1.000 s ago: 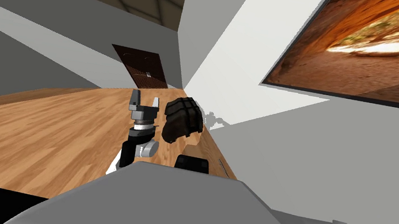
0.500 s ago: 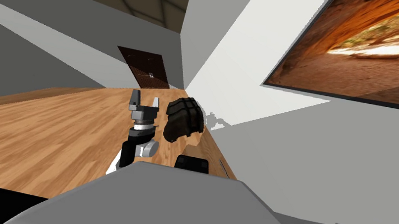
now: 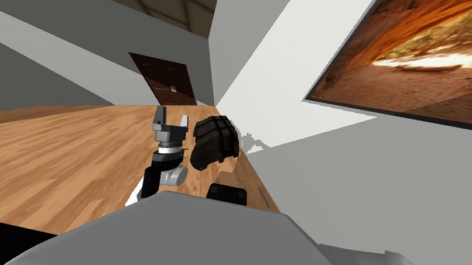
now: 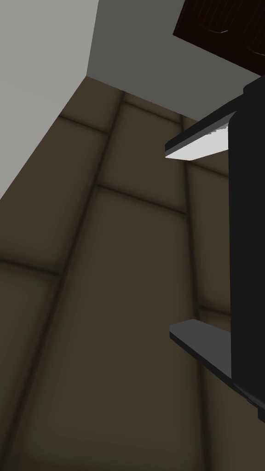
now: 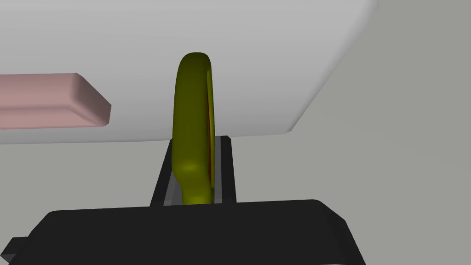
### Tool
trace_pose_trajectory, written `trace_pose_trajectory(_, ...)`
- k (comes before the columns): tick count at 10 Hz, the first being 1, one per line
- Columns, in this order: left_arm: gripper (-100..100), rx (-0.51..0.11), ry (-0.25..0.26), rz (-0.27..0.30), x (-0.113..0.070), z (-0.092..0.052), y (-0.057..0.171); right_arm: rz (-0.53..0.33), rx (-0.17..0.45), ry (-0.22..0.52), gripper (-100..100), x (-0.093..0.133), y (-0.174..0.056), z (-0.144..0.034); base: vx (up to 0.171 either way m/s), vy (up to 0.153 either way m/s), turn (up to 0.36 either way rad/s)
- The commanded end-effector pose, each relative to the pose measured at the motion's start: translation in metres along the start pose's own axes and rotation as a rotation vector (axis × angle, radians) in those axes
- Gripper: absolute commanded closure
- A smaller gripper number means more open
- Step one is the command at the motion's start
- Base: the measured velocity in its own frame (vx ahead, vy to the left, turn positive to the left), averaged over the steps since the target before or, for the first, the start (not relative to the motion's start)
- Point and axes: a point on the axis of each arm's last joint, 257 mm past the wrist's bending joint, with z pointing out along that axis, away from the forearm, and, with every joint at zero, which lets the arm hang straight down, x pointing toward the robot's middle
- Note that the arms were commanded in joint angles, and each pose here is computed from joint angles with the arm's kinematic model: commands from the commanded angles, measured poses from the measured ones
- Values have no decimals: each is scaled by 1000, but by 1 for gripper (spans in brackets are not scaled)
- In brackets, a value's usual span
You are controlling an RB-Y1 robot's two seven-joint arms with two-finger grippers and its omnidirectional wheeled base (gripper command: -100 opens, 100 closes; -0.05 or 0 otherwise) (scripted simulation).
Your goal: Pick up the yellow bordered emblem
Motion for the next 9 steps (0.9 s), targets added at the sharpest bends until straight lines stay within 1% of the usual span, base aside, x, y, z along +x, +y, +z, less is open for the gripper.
trace_pose_trajectory(1,0,0,0,0,0,0,0,-16,-9,4,100,-2,3,-1,75,-1,-116)
trace_pose_trajectory(2,0,0,0,0,0,0,0,-37,-29,-1,100,-10,13,2,76,-15,-156)
trace_pose_trajectory(3,0,0,0,0,0,0,0,-42,-27,3,100,-9,13,2,58,-10,-107)
trace_pose_trajectory(4,0,0,0,0,0,0,0,-59,-48,-4,100,-17,23,4,71,-9,-169)
trace_pose_trajectory(5,0,0,0,0,0,0,0,-67,-44,3,100,-16,22,4,56,-3,-122)
trace_pose_trajectory(7,0,0,0,0,0,0,0,-100,-83,-11,100,-32,41,8,78,1,-263)
trace_pose_trajectory(8,0,0,0,0,0,0,0,-119,-96,25,100,-18,44,8,78,-2,-100)
trace_pose_trajectory(9,0,0,0,0,0,0,0,-123,-92,14,100,-24,46,10,27,3,37)
